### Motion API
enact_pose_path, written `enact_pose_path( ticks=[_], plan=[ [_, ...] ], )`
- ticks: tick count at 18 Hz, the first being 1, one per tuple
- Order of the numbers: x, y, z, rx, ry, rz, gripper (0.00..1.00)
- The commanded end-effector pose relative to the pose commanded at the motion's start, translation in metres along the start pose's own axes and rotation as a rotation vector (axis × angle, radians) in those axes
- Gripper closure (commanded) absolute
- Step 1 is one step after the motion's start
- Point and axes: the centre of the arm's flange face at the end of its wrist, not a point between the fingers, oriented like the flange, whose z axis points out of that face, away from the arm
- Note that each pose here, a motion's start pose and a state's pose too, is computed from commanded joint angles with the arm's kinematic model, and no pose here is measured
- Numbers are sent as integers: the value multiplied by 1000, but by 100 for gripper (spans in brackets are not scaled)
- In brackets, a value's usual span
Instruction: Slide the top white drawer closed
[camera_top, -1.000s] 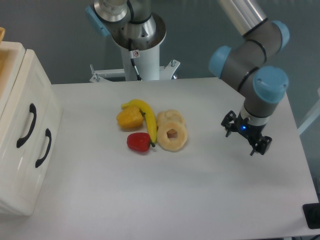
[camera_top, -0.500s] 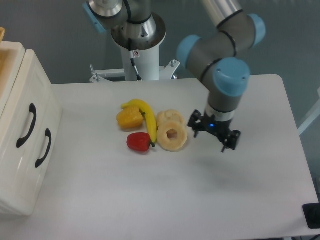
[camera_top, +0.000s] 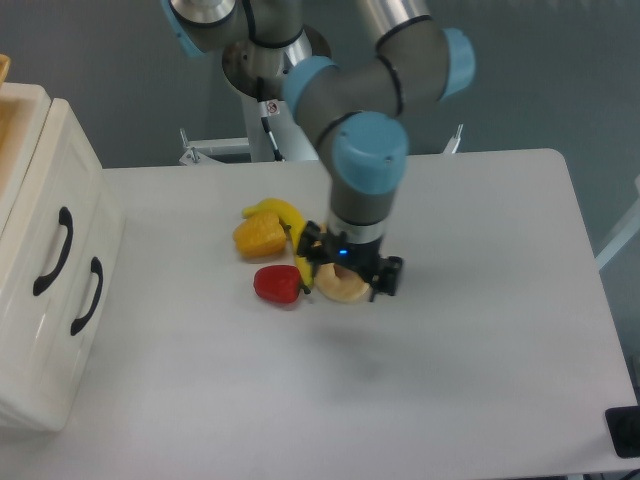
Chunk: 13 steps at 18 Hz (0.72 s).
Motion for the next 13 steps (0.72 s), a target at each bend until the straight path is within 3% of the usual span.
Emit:
enact_pose_path(
  ticks=[7,13],
  plan=[
    [65,-24,-7,7,55,-36,0],
    [101,-39,-9,6,59,-106,0]
  ],
)
